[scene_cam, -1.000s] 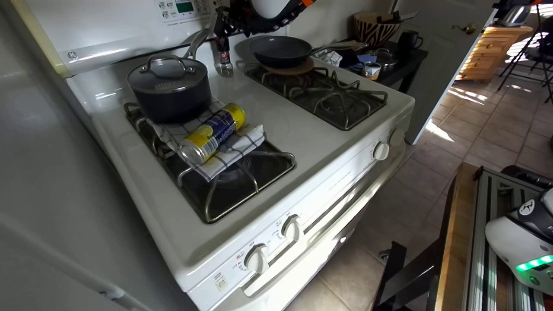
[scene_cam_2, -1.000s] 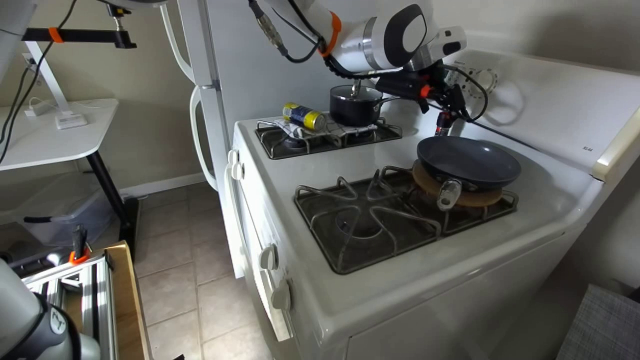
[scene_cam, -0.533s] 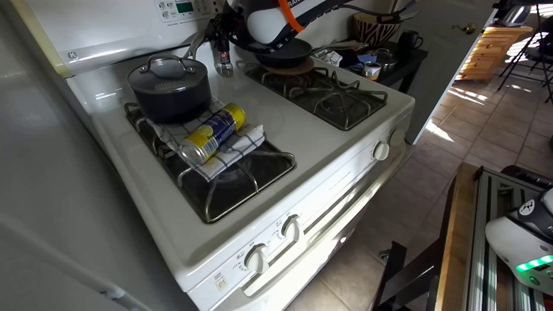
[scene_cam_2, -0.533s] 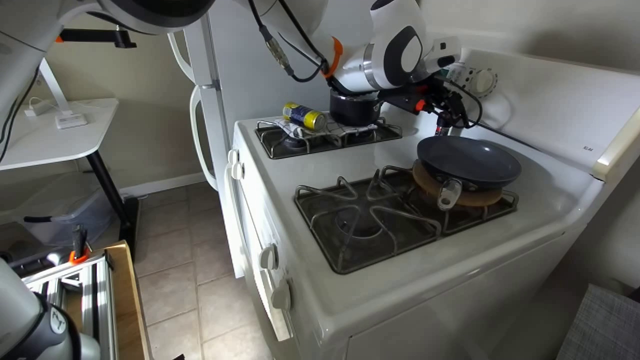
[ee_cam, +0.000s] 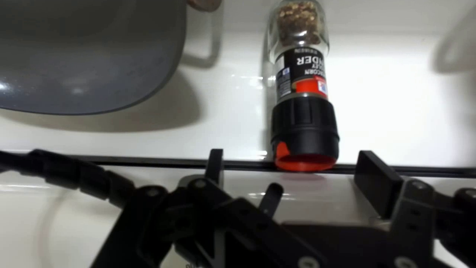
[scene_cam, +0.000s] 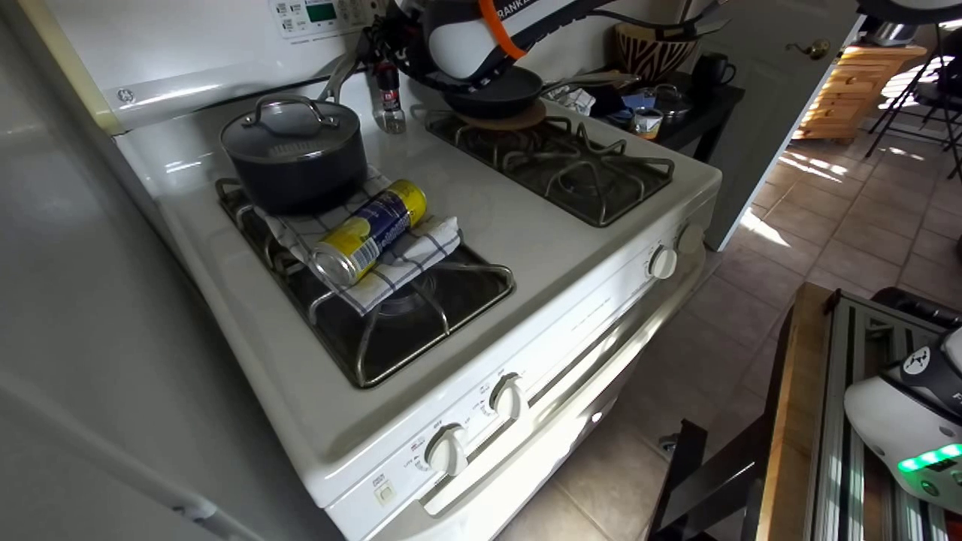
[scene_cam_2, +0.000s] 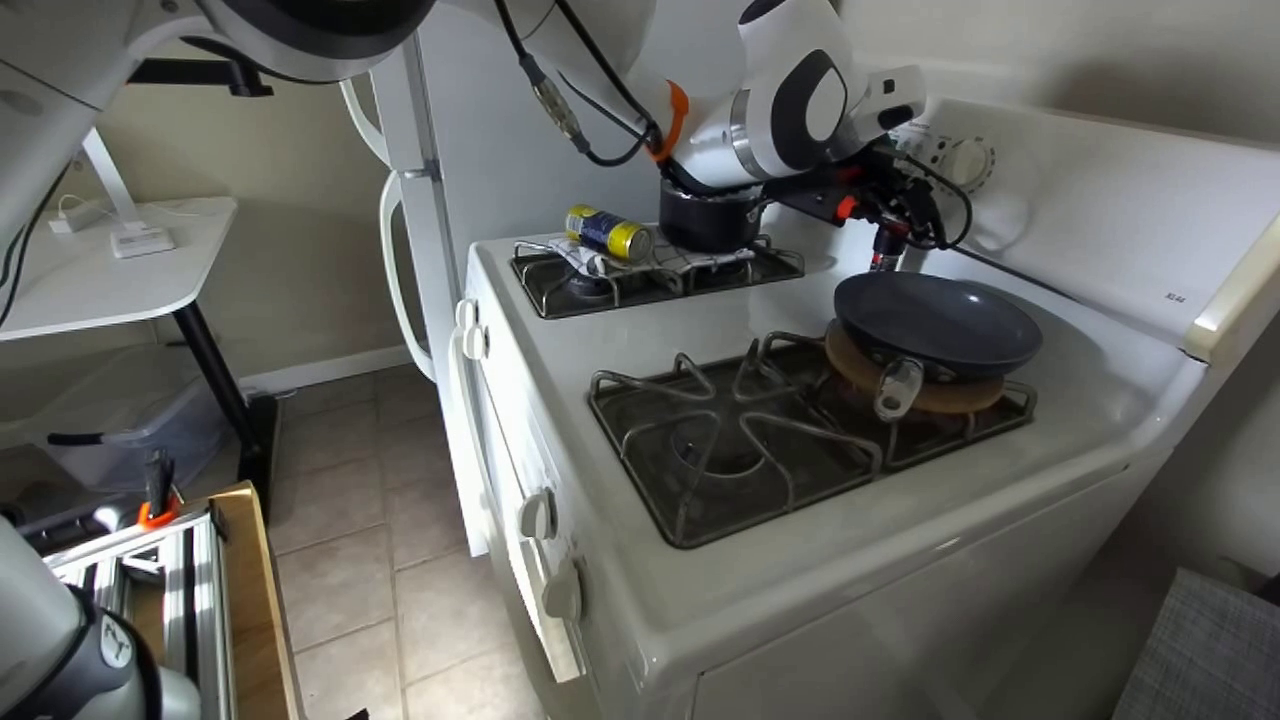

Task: Shift the spice bottle to the bottom-left corner of the stove

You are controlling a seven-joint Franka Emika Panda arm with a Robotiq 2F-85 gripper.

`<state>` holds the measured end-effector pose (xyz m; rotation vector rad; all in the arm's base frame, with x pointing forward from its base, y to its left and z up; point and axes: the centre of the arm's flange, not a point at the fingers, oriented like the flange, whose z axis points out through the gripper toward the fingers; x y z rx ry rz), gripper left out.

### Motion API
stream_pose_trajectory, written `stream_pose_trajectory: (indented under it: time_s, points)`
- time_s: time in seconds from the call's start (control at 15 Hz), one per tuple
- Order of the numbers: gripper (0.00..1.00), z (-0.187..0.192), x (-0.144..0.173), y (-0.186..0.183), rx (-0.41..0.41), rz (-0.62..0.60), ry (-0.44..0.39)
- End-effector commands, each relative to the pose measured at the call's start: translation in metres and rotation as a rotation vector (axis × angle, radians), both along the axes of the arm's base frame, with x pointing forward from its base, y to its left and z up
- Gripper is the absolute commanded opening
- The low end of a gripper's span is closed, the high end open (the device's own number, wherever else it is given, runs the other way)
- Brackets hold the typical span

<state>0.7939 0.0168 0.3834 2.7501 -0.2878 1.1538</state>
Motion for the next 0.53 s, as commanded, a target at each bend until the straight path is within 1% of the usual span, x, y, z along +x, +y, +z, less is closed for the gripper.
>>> stream_pose_trajectory:
  time_s: [0.0,0.13,0.2,0.27,0.4,0.47]
  points:
    - [0.56,-0.0121,0.009,0.0101,-0.001,-0.003,0.015]
    - [0.5,-0.0149,0.0088,0.0118,0.0,0.001,0.029]
    - [0.6,-0.0165,0.009,0.0126,-0.001,0.004,0.041]
    - [0.72,-0.0173,0.0088,0.013,-0.002,0.002,0.045]
    - [0.81,-0.0183,0.0096,0.0107,-0.007,-0.007,0.05]
    - [0.88,-0.0197,0.0102,0.0085,-0.011,-0.011,0.059]
